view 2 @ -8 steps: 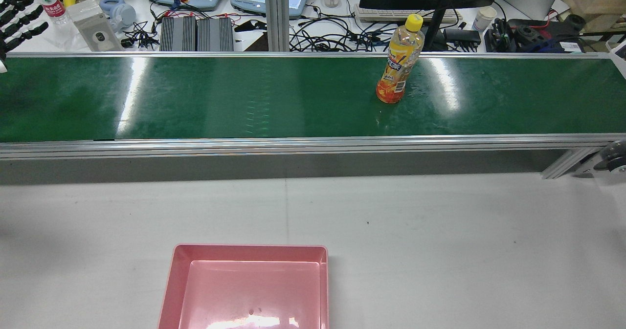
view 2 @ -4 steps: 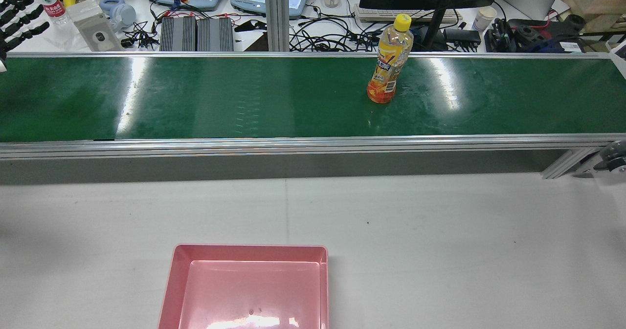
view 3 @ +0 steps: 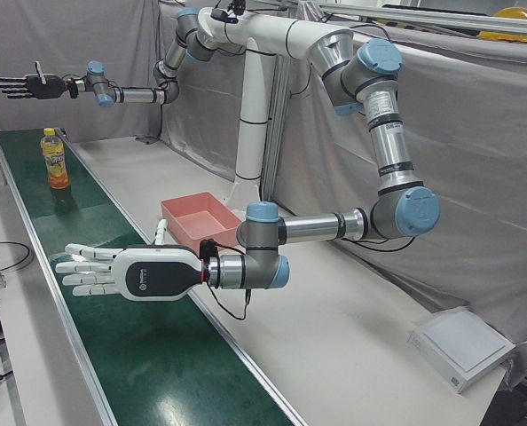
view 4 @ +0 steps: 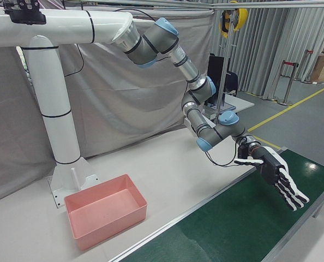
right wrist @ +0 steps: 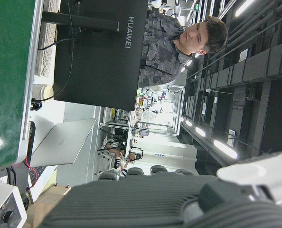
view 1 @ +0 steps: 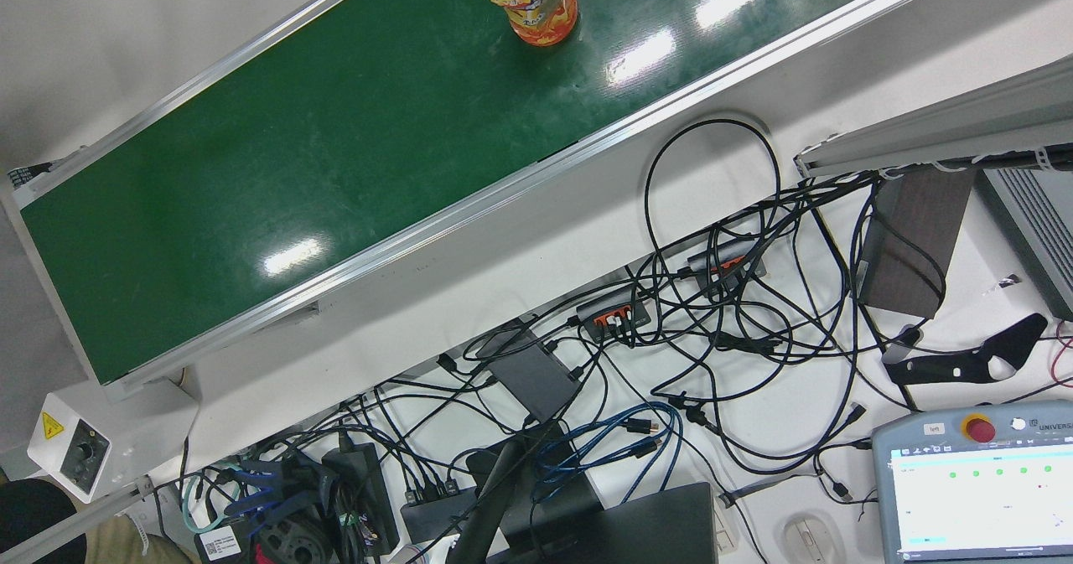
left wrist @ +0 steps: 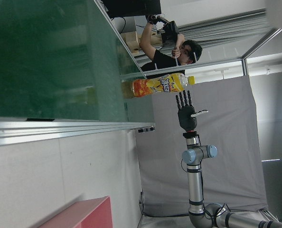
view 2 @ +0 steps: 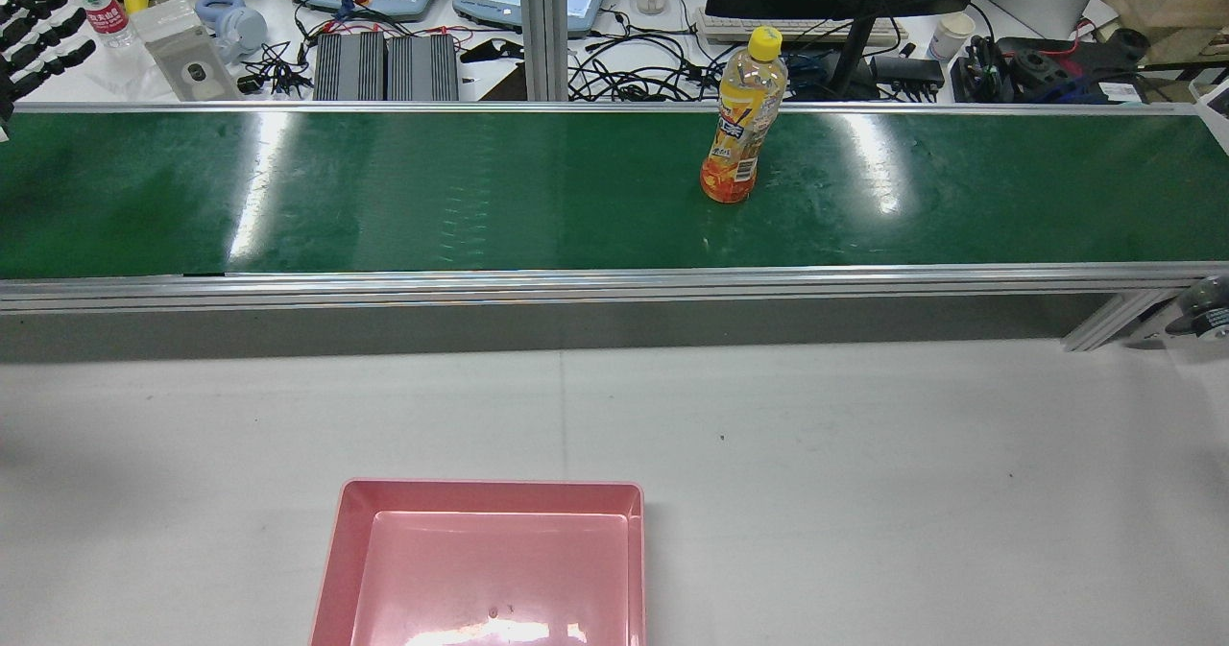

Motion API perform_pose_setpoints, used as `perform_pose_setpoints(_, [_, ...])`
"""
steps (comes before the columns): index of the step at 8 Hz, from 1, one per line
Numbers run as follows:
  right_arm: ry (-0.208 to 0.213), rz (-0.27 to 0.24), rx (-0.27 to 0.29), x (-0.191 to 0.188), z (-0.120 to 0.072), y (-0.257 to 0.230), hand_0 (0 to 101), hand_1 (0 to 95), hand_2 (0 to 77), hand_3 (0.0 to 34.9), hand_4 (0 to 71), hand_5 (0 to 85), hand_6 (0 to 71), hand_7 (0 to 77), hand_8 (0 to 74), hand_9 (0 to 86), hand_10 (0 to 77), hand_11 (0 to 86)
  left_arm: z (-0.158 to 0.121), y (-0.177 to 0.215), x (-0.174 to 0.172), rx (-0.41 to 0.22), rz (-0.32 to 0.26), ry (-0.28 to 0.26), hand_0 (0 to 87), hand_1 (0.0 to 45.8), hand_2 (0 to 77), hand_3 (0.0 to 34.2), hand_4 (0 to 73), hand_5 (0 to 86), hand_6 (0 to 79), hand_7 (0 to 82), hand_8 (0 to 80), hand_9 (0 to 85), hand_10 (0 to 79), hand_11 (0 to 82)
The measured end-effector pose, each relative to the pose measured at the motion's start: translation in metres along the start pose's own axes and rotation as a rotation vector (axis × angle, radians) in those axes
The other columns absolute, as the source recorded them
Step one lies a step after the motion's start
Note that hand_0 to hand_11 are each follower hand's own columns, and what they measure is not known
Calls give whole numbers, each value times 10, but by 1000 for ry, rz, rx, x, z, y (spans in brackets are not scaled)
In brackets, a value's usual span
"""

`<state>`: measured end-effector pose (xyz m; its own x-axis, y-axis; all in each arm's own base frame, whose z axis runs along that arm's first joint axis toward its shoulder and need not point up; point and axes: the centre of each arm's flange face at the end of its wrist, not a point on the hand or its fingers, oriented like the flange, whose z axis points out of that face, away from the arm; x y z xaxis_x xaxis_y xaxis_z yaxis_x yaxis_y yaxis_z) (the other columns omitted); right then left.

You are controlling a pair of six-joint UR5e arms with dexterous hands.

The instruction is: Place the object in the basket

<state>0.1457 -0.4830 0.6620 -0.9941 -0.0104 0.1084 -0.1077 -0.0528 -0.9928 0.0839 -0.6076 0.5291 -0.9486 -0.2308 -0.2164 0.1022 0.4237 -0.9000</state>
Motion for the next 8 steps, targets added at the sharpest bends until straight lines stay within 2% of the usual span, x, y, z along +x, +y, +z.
perform_pose_setpoints(1, [0, 0, 1, 0, 0, 0, 3, 0, 5, 1, 0, 0, 0, 5, 0, 0, 0, 0, 0, 0, 0, -1, 0, 0, 581, 65, 0, 35, 87, 109, 5, 5, 27, 22, 38, 60])
perform_pose_setpoints(8, [0, 0, 2, 0, 0, -1, 3, 0, 5, 0, 0, 0, 0, 5, 0, 0, 0, 0, 2, 1, 0, -3, 0, 0, 582, 65, 0, 32, 87, 114, 5, 5, 27, 22, 38, 71])
